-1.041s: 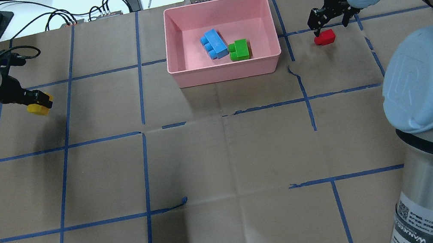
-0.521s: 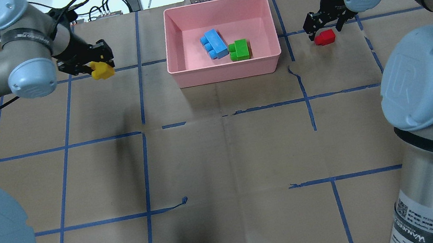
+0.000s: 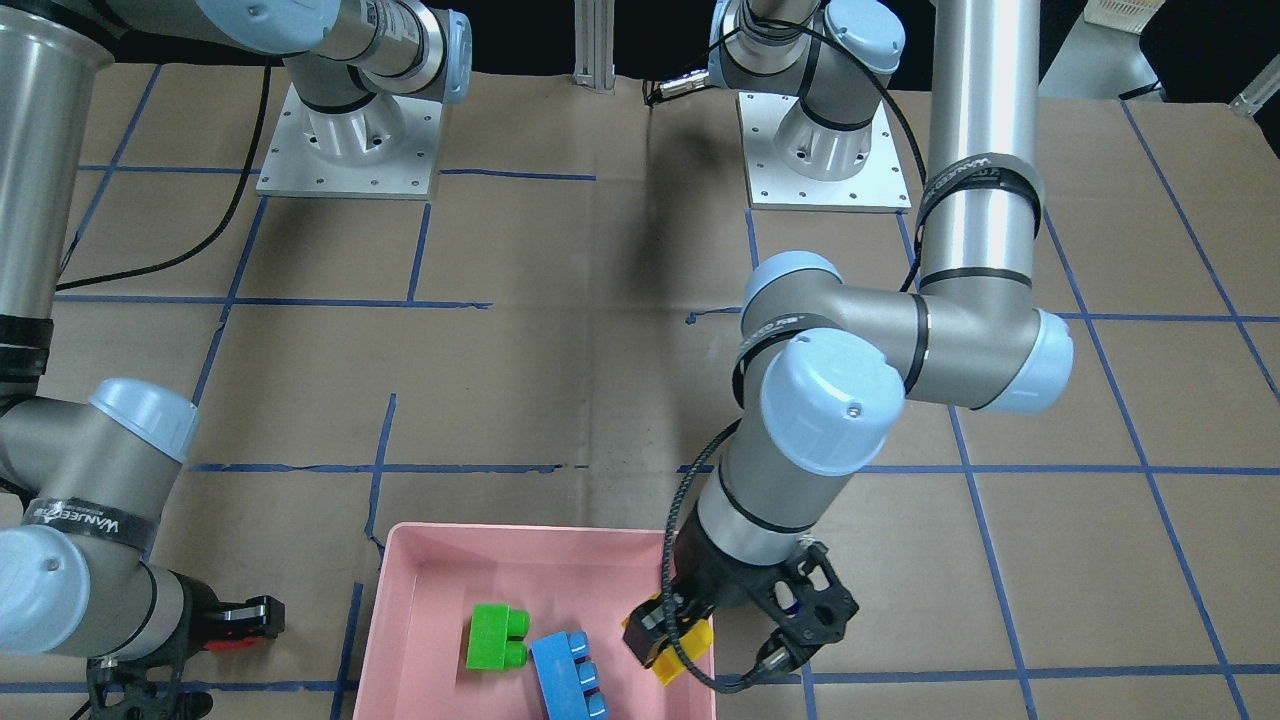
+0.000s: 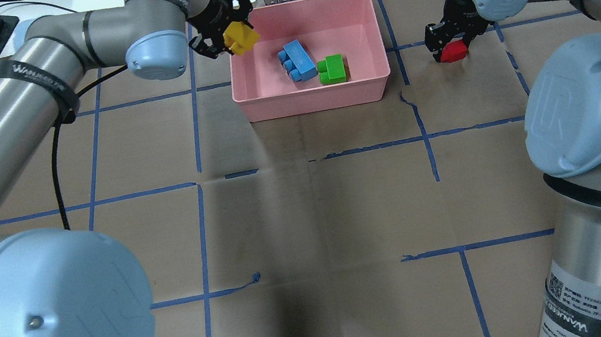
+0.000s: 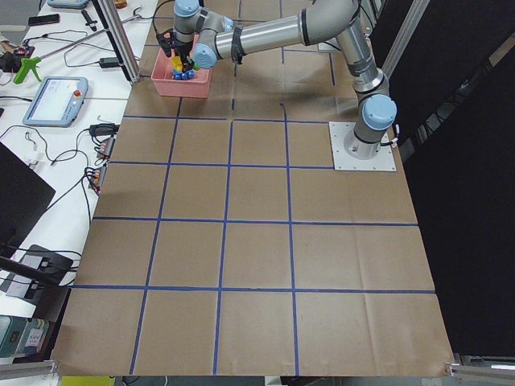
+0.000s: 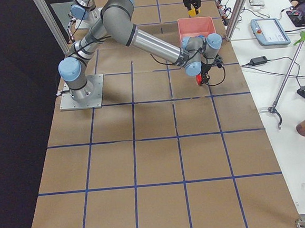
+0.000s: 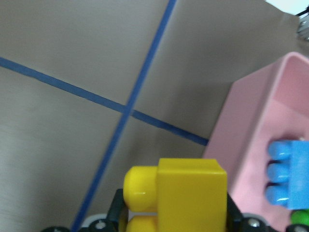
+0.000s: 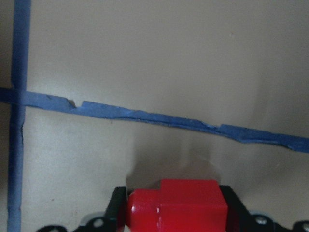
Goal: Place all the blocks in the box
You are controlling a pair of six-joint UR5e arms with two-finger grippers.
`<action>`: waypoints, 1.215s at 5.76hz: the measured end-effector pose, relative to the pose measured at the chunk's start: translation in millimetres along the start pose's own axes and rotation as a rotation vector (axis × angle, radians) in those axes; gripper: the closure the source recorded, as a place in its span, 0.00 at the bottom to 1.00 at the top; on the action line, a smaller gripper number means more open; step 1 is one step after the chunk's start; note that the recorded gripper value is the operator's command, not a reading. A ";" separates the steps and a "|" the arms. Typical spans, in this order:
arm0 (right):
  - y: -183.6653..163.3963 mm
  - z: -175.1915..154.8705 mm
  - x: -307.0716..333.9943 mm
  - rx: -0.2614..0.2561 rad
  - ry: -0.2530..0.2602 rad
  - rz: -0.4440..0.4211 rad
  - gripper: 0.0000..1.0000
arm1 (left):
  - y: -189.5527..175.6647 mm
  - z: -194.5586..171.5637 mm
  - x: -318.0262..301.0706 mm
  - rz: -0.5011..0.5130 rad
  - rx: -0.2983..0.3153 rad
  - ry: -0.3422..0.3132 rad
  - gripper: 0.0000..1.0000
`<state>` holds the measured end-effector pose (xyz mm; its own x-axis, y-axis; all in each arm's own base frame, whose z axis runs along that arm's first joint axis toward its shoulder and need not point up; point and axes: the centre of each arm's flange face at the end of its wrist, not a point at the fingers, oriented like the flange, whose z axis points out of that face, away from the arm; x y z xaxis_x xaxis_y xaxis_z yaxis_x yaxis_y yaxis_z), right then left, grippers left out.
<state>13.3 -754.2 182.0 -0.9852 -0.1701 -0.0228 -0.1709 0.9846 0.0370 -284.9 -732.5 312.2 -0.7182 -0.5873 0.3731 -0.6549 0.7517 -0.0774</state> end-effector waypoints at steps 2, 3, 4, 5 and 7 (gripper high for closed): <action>-0.4 -0.6 0.1 0.002 0.001 0.000 0.53 | 29.8 55.1 29.7 -0.046 -0.025 -0.004 0.01; -0.7 -3.0 0.2 0.006 0.002 -0.001 0.63 | 37.0 65.4 23.7 -0.026 -0.035 -0.019 0.01; -0.8 -5.7 0.3 0.009 0.004 0.000 0.80 | 28.0 59.7 10.6 0.044 -0.023 -0.039 0.01; -0.9 -7.6 0.6 0.011 0.007 0.000 0.83 | 5.7 39.5 -5.8 0.163 0.017 -0.069 0.01; -1.6 -11.4 1.0 0.016 0.011 0.000 0.94 | -41.0 -19.2 -46.7 0.496 0.134 -0.249 0.01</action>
<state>12.4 -756.4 193.3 -0.9853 -0.1703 -0.0120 -0.1705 0.9851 0.0210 -220.0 -730.1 315.6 -0.9703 -0.2395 0.0341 -0.2381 0.9203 -0.3104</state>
